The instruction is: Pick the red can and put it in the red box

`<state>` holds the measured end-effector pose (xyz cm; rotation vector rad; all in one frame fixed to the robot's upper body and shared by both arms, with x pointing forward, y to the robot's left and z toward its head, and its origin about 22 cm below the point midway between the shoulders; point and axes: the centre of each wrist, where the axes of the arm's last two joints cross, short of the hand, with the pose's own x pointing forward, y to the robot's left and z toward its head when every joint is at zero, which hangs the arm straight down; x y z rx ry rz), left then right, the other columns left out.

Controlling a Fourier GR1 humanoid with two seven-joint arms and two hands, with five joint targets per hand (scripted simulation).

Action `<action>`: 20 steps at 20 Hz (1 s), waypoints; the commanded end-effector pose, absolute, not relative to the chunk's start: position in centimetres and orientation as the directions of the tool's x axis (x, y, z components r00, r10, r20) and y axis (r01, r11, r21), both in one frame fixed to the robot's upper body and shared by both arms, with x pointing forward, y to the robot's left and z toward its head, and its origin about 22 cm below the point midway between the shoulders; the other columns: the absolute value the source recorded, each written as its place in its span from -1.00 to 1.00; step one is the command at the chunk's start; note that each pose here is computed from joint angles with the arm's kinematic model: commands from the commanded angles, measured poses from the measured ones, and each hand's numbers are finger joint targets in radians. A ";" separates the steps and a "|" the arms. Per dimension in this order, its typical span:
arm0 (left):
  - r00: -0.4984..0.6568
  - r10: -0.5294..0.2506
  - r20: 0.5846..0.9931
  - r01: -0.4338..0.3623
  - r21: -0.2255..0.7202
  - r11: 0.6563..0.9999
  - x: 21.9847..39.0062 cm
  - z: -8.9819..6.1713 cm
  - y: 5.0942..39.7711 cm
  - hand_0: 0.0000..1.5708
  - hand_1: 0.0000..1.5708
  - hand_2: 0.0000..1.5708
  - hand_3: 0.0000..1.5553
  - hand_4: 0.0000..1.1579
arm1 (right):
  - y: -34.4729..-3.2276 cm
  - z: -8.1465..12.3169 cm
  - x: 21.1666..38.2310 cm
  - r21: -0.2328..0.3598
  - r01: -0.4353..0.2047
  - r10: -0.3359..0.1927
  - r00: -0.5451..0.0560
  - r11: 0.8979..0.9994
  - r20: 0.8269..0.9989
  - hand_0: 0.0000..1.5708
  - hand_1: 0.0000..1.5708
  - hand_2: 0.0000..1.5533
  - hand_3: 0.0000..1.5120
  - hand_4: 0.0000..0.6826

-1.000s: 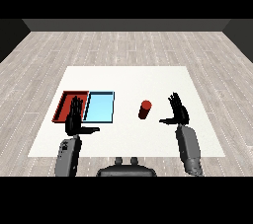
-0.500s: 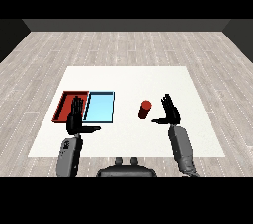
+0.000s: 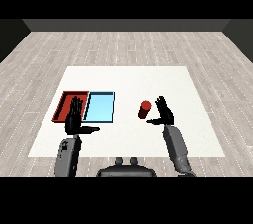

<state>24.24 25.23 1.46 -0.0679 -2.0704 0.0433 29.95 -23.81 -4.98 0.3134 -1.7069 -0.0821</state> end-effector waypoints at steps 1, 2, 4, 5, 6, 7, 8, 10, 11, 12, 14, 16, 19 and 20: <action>-0.471 0.080 0.878 0.032 -0.074 0.997 24.7 2.6 24.3 -1.00 -1.00 -1.00 -1.00 -1.00 | -24.7 -5.4 32.9 0.271 -0.152 -0.293 -0.146 0.950 0.945 -1.00 -1.00 -1.00 -1.00 -1.00; -0.481 0.072 0.874 0.031 -0.066 0.997 25.0 3.1 23.7 -1.00 -1.00 -1.00 -1.00 -1.00 | -21.6 -6.0 31.3 0.260 -0.172 -0.283 -0.121 0.950 0.952 -1.00 -1.00 -1.00 -1.00 -1.00; -0.486 0.081 0.870 0.045 -0.068 0.997 23.8 1.2 24.6 -1.00 -1.00 -1.00 -1.00 -1.00 | -21.0 -6.8 29.7 0.256 -0.157 -0.274 -0.104 0.954 0.956 -1.00 -1.00 -1.00 -1.00 -1.00; -0.473 0.056 0.879 0.015 -0.055 0.998 22.6 1.1 25.4 -1.00 -1.00 -1.00 -1.00 -1.00 | -20.6 -5.5 30.3 0.276 -0.181 -0.298 -0.108 0.944 0.948 -1.00 -1.00 -1.00 -1.00 -1.00; -0.490 0.089 0.867 0.048 -0.074 0.996 23.5 2.6 25.8 -1.00 -1.00 -1.00 -1.00 -1.00 | -21.6 -6.1 32.1 0.263 -0.158 -0.281 -0.102 0.952 0.954 -1.00 -1.00 -1.00 -1.00 -1.00; -0.484 0.087 0.871 0.041 -0.077 0.996 23.7 2.6 24.3 -1.00 -1.00 -1.00 -1.00 -1.00 | -22.3 -6.4 29.8 0.274 -0.178 -0.294 -0.095 0.945 0.951 -1.00 -1.00 -1.00 -1.00 -1.00; -0.484 0.084 0.871 0.053 -0.066 0.996 24.2 2.3 26.1 -1.00 -1.00 -1.00 -1.00 -1.00 | -21.1 -6.6 30.3 0.284 -0.174 -0.303 -0.092 0.943 0.949 -1.00 -1.00 -1.00 -1.00 -1.00; -0.484 0.090 0.870 0.040 -0.080 0.996 23.1 1.9 24.0 -1.00 -1.00 -1.00 -1.00 -1.00 | -22.3 -4.5 31.8 0.261 -0.167 -0.280 -0.103 0.951 0.955 -1.00 -1.00 -1.00 -1.00 -1.00; -0.475 0.103 0.874 0.061 -0.084 0.995 24.0 2.1 25.7 -1.00 -1.00 -1.00 -1.00 -1.00 | -20.2 -4.6 33.2 0.271 -0.176 -0.292 -0.104 0.946 0.951 -1.00 -1.00 -1.00 -1.00 -1.00; -0.490 0.093 0.867 0.033 -0.088 0.996 23.7 1.4 24.5 -1.00 -1.00 -1.00 -1.00 -1.00 | -20.8 -5.8 32.6 0.278 -0.181 -0.296 -0.084 0.944 0.952 -1.00 -1.00 -1.00 -1.00 -1.00; -0.484 0.093 0.870 0.046 -0.082 0.996 22.6 1.7 24.9 -1.00 -1.00 -1.00 -1.00 -1.00 | -21.9 -6.4 33.0 0.275 -0.164 -0.291 -0.083 0.947 0.953 -1.00 -1.00 -1.00 -1.00 -1.00; -0.478 0.104 0.872 0.044 -0.094 0.995 24.9 1.7 25.3 -1.00 -1.00 -1.00 -1.00 -1.00 | -20.0 -5.4 33.5 0.259 -0.173 -0.277 -0.087 0.950 0.957 -1.00 -1.00 -1.00 -1.00 -1.00; -0.499 0.090 0.862 0.038 -0.082 0.996 24.2 0.7 26.1 -1.00 -1.00 -1.00 -1.00 -1.00 | -20.8 -6.7 32.0 0.261 -0.168 -0.275 -0.064 0.950 0.959 -1.00 -1.00 -1.00 -1.00 -1.00; -0.486 0.080 0.870 0.032 -0.074 0.997 22.3 0.5 26.7 -1.00 -1.00 -1.00 -1.00 -1.00 | -20.7 -5.8 33.0 0.259 -0.141 -0.268 -0.048 0.956 0.962 -1.00 -1.00 -1.00 -1.00 -1.00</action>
